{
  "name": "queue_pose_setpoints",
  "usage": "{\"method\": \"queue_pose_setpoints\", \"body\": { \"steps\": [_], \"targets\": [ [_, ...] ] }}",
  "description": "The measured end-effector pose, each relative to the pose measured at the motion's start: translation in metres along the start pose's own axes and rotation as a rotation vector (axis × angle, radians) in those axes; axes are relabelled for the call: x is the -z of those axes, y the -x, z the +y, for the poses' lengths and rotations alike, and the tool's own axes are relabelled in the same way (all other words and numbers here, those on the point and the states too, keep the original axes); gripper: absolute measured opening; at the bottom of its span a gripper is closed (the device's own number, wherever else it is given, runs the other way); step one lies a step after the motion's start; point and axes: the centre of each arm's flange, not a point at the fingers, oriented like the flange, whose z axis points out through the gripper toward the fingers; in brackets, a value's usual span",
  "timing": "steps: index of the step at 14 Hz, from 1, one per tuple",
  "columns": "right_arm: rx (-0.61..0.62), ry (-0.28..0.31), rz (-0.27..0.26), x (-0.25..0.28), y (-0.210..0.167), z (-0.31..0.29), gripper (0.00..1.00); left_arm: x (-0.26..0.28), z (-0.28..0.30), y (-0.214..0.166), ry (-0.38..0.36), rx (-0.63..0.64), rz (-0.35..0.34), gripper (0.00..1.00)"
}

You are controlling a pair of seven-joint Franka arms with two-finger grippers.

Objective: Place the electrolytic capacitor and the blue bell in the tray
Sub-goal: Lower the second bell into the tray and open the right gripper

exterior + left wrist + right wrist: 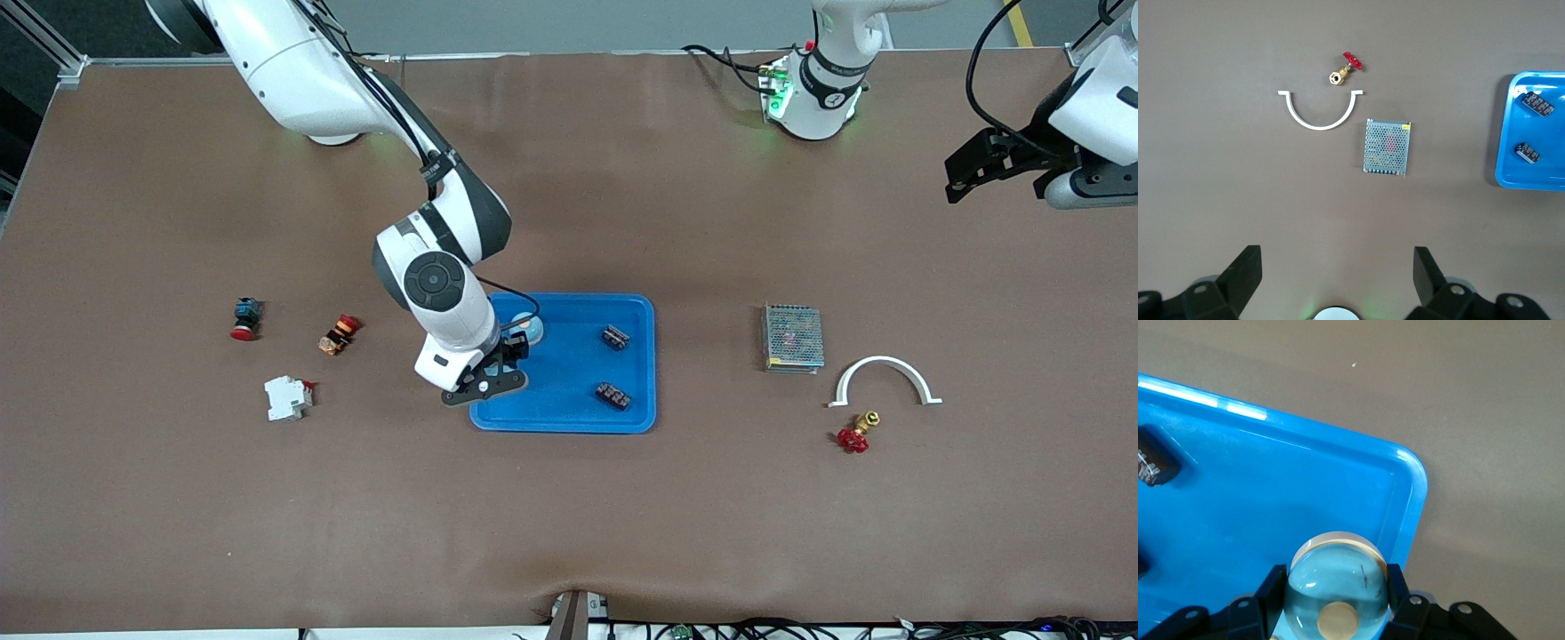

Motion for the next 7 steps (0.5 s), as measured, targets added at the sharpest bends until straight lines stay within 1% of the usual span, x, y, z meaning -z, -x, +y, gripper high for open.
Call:
{"method": "queue_pose_setpoints", "body": {
  "steps": [3, 7],
  "targets": [
    [0.002, 0.002, 0.002, -0.006, -0.003, -0.002, 0.65, 0.000, 0.000, 0.000, 0.000, 0.000, 0.001, 1.00],
    [0.011, -0.003, 0.010, -0.031, -0.002, -0.017, 0.65, 0.008, -0.002, 0.000, 0.003, 0.004, 0.017, 1.00]
  ]
}}
